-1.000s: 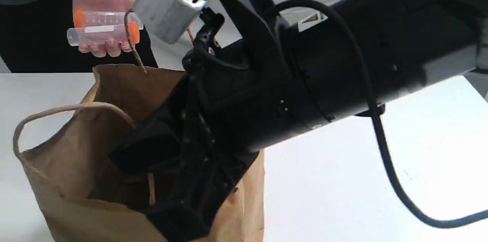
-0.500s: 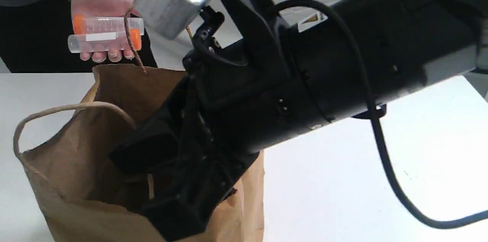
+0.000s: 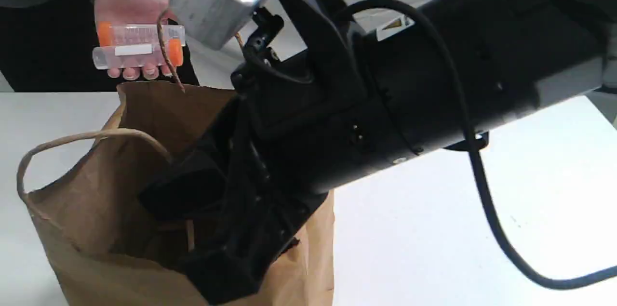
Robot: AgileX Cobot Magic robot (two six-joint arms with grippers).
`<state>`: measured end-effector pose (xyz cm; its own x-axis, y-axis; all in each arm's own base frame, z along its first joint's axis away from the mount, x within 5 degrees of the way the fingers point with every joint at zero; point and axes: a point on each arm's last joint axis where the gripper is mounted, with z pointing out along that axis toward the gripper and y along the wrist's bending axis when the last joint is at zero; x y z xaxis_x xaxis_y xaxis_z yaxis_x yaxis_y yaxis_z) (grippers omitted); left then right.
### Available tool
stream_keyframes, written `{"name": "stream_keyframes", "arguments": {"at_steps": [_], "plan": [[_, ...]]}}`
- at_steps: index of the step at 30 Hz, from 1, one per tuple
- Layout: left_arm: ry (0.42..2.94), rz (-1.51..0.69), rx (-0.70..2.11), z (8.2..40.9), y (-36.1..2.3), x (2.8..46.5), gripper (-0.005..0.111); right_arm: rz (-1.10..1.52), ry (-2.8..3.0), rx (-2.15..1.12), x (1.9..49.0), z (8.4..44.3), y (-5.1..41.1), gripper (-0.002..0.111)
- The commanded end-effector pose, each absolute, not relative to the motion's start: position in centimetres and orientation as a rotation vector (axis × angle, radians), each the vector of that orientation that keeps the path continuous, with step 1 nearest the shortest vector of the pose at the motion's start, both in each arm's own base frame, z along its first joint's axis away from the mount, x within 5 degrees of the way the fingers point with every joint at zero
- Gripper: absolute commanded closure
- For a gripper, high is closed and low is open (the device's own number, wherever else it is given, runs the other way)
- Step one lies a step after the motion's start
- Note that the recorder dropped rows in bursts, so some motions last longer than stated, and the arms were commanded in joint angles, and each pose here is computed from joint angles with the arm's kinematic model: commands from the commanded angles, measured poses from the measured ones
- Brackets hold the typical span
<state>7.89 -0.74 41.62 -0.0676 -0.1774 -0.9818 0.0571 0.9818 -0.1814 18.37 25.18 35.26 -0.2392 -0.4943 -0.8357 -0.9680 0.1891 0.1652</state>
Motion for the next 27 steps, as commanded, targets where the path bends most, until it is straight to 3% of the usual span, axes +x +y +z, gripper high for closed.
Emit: {"name": "stream_keyframes", "arguments": {"at_steps": [1,7,14,21,27], "plan": [[1.75,-0.257,0.112,43.7,-1.9,11.3,0.107,0.962,1.825,-1.373,18.3,35.5,25.3,0.108],[1.924,-0.419,0.424,46.3,-3.3,17.7,0.107,0.962,1.825,-1.373,18.3,35.5,25.3,0.108],[2.093,-0.492,0.69,45.7,-3.3,25.2,0.106,0.962,1.825,-1.373,18.3,35.5,25.3,0.108],[2.077,-0.491,0.963,42.7,-5.5,29.4,0.095,0.96,1.825,-1.374,18.3,35.4,25.3,0.108],[2.141,-0.287,1.195,40.3,-6.7,30.4,0.08,0.959,1.825,-1.373,18.3,35.4,25.3,0.108]]}}
